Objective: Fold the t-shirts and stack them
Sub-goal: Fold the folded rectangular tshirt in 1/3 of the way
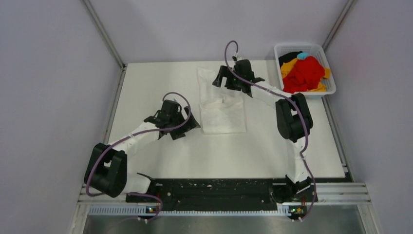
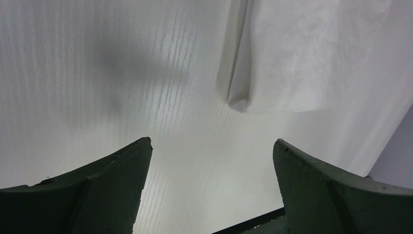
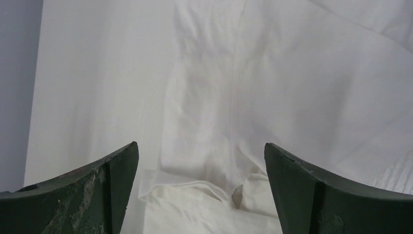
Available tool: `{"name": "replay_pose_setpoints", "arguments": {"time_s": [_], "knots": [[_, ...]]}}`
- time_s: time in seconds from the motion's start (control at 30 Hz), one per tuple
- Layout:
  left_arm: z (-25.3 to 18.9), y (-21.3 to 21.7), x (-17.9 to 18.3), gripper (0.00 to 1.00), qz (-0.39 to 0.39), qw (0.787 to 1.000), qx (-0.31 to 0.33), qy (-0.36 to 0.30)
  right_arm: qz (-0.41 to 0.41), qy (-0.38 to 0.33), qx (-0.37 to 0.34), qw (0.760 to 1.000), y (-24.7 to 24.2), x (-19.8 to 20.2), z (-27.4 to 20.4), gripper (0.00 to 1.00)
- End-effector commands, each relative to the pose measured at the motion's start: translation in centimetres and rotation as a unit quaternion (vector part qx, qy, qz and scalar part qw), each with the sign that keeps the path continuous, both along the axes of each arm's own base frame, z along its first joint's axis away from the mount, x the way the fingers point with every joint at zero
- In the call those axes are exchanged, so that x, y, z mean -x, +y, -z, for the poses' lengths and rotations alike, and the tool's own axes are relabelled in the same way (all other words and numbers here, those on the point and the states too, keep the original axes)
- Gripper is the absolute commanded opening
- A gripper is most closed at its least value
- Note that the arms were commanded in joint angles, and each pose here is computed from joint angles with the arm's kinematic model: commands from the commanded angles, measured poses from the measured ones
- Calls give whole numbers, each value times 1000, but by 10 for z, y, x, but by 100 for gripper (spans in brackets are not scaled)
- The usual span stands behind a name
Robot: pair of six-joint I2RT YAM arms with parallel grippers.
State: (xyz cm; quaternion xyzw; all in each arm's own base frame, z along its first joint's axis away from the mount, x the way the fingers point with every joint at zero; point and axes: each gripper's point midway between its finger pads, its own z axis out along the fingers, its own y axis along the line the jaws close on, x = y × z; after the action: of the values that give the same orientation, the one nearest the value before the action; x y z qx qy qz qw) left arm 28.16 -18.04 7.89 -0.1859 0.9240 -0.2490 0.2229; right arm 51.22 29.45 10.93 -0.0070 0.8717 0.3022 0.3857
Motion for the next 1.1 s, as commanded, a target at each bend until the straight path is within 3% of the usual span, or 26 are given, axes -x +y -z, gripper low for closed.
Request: {"name": "replay_pose_setpoints", "arguments": {"time_s": [0.0,0.2,0.37,0.6,0.9,1.07], "knots": [[-12,-11,-7,99,1,999,24,-26,-12,-13,1,1000,-7,18,-27,99],[-9,-8,-8,99,-3,1000,17,-25,-70,41,24,996,-12,103,14,99],[-3,-9,-6,99,-2,1000,13,-14,-68,49,32,996,-11,119,39,99],[-2,-10,-8,99,-5,1000,16,-10,-55,17,27,998,8,73,35,99],[-4,-14,-8,99,-9,1000,18,-13,9,-51,8,999,29,-11,-18,99],[-3,-19,-9,99,-10,1000,21,-13,38,-46,15,998,15,-15,-36,99]]}}
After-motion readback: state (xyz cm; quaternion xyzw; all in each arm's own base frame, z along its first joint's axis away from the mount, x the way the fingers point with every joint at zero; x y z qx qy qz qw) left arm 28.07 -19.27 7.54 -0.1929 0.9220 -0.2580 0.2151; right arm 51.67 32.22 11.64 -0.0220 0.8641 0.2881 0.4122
